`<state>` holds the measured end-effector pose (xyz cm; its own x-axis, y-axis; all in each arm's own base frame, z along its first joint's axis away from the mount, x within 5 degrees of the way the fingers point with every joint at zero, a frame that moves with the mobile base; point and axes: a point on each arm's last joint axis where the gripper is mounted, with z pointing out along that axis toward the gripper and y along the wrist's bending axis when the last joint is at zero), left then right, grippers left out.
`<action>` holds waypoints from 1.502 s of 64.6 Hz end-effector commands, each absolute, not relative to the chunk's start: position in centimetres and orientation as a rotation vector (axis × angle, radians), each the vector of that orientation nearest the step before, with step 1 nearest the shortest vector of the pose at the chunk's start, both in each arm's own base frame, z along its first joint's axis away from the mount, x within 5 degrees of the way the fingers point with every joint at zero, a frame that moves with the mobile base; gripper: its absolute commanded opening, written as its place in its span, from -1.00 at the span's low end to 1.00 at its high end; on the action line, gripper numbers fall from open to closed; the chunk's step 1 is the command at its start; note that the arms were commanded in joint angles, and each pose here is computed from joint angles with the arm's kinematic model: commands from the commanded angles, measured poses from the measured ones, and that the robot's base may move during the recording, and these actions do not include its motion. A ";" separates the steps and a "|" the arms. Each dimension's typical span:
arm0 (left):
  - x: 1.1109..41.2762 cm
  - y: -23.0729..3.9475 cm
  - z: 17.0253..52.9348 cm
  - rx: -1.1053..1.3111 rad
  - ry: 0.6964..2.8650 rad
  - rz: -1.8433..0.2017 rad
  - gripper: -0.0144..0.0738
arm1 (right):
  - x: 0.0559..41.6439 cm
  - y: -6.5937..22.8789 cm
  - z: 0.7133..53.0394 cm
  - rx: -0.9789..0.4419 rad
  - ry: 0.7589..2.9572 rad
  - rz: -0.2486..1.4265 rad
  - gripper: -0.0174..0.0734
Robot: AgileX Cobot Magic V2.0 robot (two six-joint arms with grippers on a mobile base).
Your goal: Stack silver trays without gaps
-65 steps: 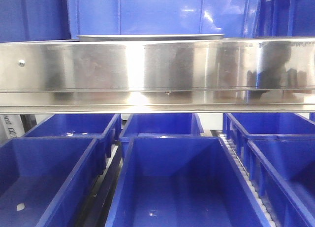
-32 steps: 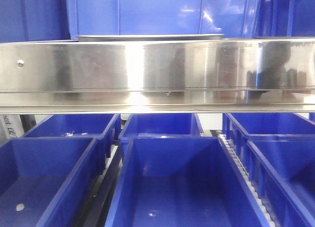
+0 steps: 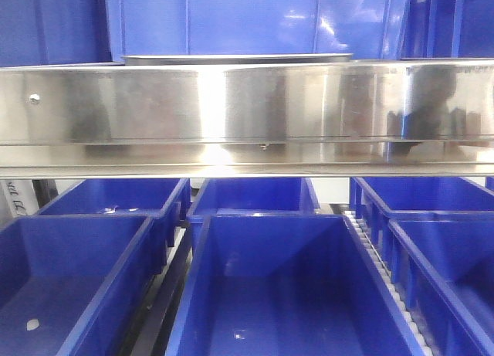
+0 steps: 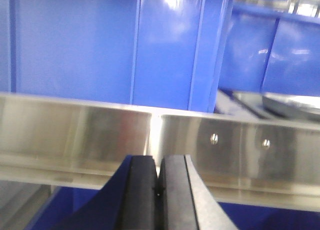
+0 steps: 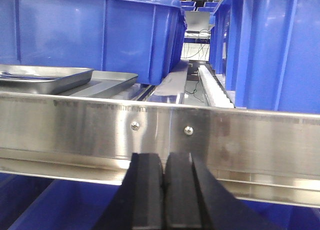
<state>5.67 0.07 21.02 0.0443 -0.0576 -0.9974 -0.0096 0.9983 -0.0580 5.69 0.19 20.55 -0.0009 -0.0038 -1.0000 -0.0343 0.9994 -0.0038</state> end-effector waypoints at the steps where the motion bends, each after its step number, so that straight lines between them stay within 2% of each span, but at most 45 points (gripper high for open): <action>1: 5.6 0.1 21.0 -0.035 1.515 -0.011 -0.69 | 5.6 0.2 20.8 -0.027 1.543 0.019 -0.79; 34: 5.6 0.0 20.6 -0.017 1.564 -0.004 -0.69 | 5.6 0.2 20.8 -0.027 1.543 0.019 -0.79; 48: 5.6 -0.4 20.6 0.085 1.562 -0.030 -0.69 | 5.6 0.2 20.8 -0.027 1.543 0.019 -0.79; 97: 5.6 -0.4 20.8 0.036 1.542 -0.080 -0.69 | 5.6 0.2 20.8 -0.027 1.543 0.019 -0.79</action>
<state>5.69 -0.39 20.51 0.0006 -0.0194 -0.9998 0.0688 0.9974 -0.0193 5.69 0.19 20.55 -0.0009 -0.0038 -1.0000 -0.0343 0.9994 -0.0038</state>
